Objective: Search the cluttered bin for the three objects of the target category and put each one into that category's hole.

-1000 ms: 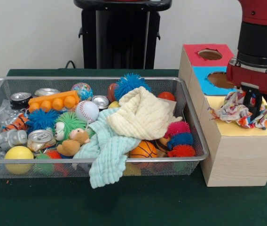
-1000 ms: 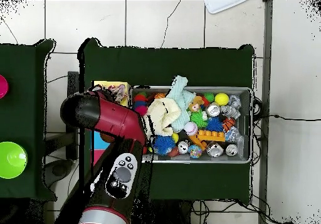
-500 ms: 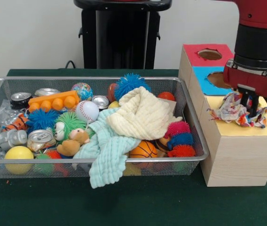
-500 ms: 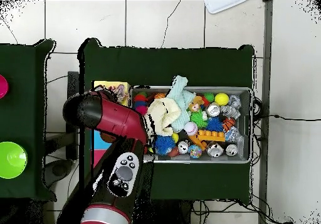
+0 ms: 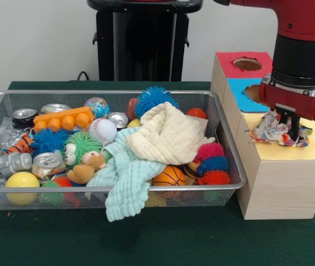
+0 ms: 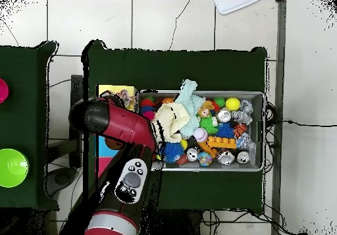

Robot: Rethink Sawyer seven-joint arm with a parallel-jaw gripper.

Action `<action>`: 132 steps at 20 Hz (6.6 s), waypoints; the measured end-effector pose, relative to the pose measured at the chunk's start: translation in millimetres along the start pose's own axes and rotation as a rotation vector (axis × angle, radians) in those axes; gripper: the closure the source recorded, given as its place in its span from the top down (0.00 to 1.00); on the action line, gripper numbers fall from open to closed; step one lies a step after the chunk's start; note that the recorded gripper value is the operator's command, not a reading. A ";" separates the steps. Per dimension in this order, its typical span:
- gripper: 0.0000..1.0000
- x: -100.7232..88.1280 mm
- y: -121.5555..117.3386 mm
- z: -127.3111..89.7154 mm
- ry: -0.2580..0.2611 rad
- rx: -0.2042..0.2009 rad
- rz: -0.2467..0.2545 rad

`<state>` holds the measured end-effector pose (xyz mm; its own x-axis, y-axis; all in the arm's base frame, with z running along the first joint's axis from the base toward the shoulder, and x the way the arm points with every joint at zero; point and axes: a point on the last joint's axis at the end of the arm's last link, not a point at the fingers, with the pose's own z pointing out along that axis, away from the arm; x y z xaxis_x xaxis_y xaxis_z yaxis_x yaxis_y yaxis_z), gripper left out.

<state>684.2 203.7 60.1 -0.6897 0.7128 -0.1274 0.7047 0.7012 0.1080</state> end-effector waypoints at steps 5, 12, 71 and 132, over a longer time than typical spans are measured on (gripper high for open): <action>0.00 -2.0 -2.8 7.9 -0.013 -0.001 0.003; 0.00 -3.0 -3.6 22.3 -0.028 -0.014 0.011; 0.00 -27.6 -28.5 -69.4 0.231 0.079 -0.077; 0.00 -20.4 -2.9 -86.3 0.331 -0.011 0.007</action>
<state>681.9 188.5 147.5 -0.7025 0.6830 0.2003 0.7093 0.6948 0.1189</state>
